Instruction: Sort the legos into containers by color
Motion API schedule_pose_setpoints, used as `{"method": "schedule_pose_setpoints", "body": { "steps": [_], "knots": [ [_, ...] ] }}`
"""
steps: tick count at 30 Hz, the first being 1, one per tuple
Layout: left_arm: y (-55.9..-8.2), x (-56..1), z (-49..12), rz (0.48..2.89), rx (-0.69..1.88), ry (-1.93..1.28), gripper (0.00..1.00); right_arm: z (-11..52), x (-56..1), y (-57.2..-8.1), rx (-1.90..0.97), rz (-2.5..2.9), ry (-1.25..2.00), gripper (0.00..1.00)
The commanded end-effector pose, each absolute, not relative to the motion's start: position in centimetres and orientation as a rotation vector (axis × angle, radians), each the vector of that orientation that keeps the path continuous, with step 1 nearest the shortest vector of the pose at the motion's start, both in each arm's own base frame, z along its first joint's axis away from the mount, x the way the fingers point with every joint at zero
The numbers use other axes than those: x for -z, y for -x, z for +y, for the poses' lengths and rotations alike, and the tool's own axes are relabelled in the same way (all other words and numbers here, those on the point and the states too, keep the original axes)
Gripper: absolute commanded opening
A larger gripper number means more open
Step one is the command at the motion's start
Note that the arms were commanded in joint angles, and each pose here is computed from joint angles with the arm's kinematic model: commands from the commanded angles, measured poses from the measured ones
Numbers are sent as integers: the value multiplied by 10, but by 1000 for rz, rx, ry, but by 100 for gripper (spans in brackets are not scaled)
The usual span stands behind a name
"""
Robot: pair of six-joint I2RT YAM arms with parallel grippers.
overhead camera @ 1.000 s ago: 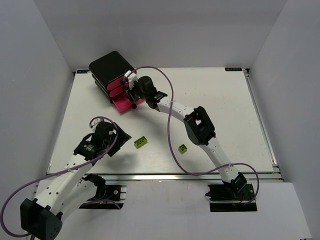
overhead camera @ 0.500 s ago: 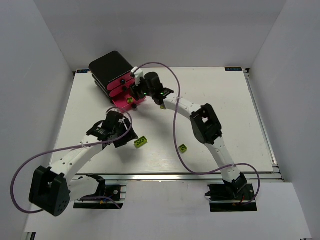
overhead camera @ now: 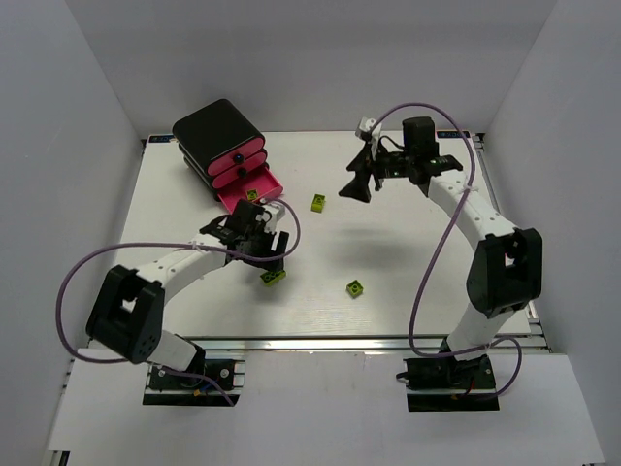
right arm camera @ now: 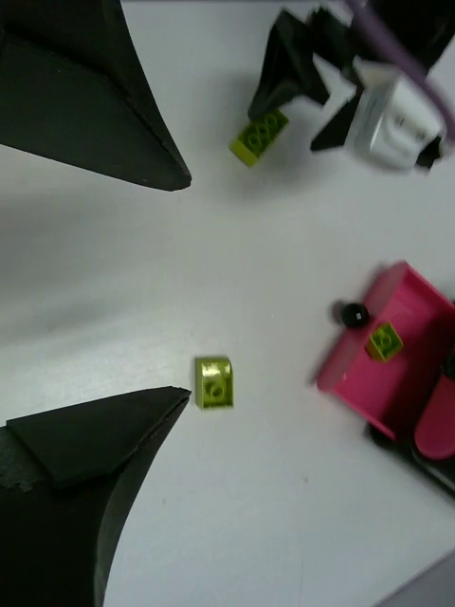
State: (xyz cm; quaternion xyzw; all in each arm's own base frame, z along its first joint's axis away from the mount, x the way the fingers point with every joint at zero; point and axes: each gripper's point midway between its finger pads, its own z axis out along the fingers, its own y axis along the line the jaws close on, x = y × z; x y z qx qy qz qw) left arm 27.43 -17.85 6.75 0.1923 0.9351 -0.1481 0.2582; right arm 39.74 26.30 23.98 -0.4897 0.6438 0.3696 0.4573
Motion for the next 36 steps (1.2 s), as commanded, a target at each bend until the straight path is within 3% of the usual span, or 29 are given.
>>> {"method": "schedule_pose_setpoints", "body": {
  "steps": [1, 8, 10, 13, 14, 17, 24, 30, 36],
  "knots": [
    [-290, -64, -183, 2441, 302, -751, 86, 259, -229, -340, -1010, 1566, 1329, 89],
    [-295, -38, -198, 2465, 146, -892, 86, 243, -228, -335, -984, 1608, 1290, 89],
    [-297, -33, -192, 2473, 64, -875, 81, 241, -227, -338, -991, 1625, 1276, 89],
    [-296, -27, -185, 2495, -5, -856, 63, 239, -227, -339, -1004, 1635, 1259, 89],
    [-295, -27, -183, 2511, -17, -850, 44, 237, -226, -338, -1006, 1642, 1255, 89],
    [-296, -28, -178, 2530, -58, -797, 12, 236, -224, -337, -1004, 1649, 1253, 89],
    [-346, -91, -171, 2320, -88, -548, 1, 228, -211, -334, -959, 1694, 1262, 86],
    [-409, -131, -169, 2193, -242, -603, 0, 218, -194, -333, -884, 1745, 1280, 85],
    [-463, -130, -140, 2167, -423, -568, 1, 212, -185, -324, -853, 1767, 1293, 84]
  ]
}}
